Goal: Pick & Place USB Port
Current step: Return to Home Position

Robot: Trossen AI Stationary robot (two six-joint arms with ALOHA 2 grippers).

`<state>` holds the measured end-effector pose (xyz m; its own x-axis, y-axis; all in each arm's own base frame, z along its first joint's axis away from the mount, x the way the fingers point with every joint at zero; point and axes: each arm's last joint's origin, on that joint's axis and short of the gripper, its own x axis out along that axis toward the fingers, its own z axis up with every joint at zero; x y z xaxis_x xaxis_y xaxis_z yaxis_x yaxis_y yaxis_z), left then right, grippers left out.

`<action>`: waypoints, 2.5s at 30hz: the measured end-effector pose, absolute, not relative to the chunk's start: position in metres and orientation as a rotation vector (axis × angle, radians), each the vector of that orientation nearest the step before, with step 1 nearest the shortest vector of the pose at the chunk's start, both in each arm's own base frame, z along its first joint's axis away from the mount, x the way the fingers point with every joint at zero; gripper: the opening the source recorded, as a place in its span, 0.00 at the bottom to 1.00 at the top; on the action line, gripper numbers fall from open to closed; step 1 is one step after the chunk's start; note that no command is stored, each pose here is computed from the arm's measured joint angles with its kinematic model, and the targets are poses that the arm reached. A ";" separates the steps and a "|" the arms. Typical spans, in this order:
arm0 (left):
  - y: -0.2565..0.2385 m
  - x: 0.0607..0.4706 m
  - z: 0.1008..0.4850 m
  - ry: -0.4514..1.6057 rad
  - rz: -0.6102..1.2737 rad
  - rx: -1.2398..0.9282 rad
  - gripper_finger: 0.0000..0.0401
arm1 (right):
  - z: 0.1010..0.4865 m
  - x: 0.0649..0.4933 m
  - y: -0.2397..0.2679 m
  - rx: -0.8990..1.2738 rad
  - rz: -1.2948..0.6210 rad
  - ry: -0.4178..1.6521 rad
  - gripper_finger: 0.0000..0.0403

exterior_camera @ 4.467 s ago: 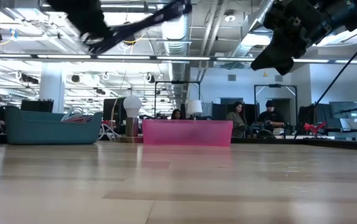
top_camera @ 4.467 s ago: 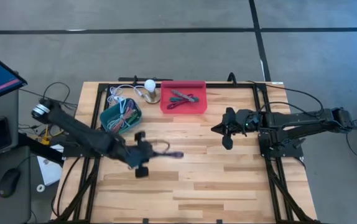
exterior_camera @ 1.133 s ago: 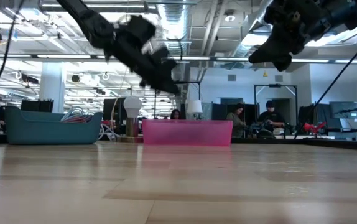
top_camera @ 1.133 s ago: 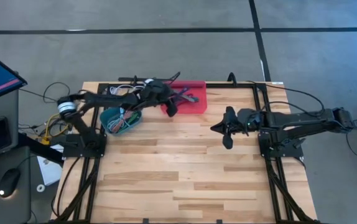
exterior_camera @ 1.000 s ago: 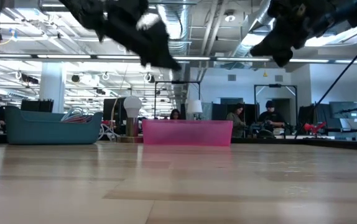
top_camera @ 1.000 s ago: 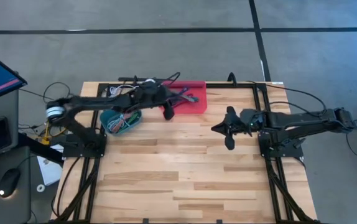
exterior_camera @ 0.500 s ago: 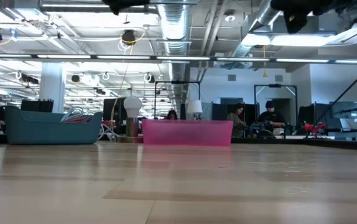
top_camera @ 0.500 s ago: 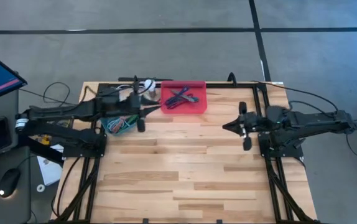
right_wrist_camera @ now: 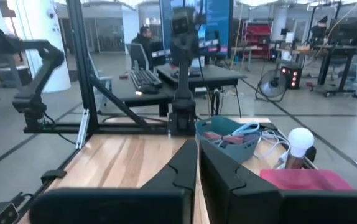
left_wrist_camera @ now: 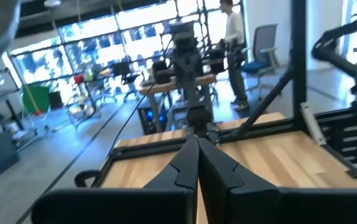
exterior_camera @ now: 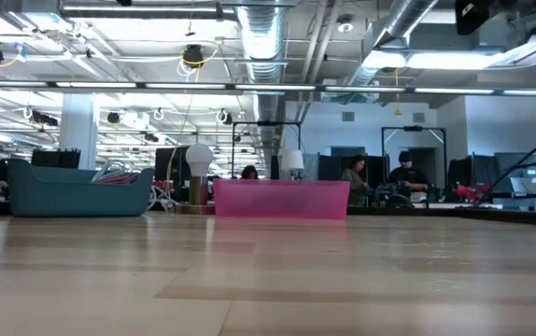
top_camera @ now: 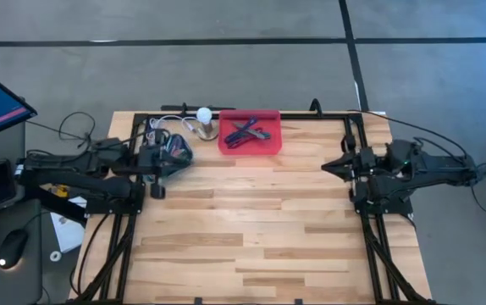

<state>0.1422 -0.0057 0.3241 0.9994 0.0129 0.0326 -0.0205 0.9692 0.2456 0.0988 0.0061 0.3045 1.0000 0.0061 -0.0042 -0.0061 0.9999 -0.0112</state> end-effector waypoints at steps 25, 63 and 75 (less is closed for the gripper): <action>-0.009 0.078 0.259 -0.243 -0.043 0.195 0.02 | 0.295 0.061 0.003 -0.055 0.004 -0.090 0.03; -0.010 0.094 0.190 -0.149 -0.017 0.153 0.01 | 0.211 0.085 0.005 -0.037 0.004 -0.099 0.03; -0.008 0.097 0.177 -0.120 0.033 0.106 0.02 | 0.206 0.085 0.005 -0.022 0.006 -0.044 0.03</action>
<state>0.0974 -0.0085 0.1769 0.9922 0.0268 0.1215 -0.0396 0.9938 0.1039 0.0852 0.0050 0.2057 0.9990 0.0064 0.0440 -0.0054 0.9997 -0.0219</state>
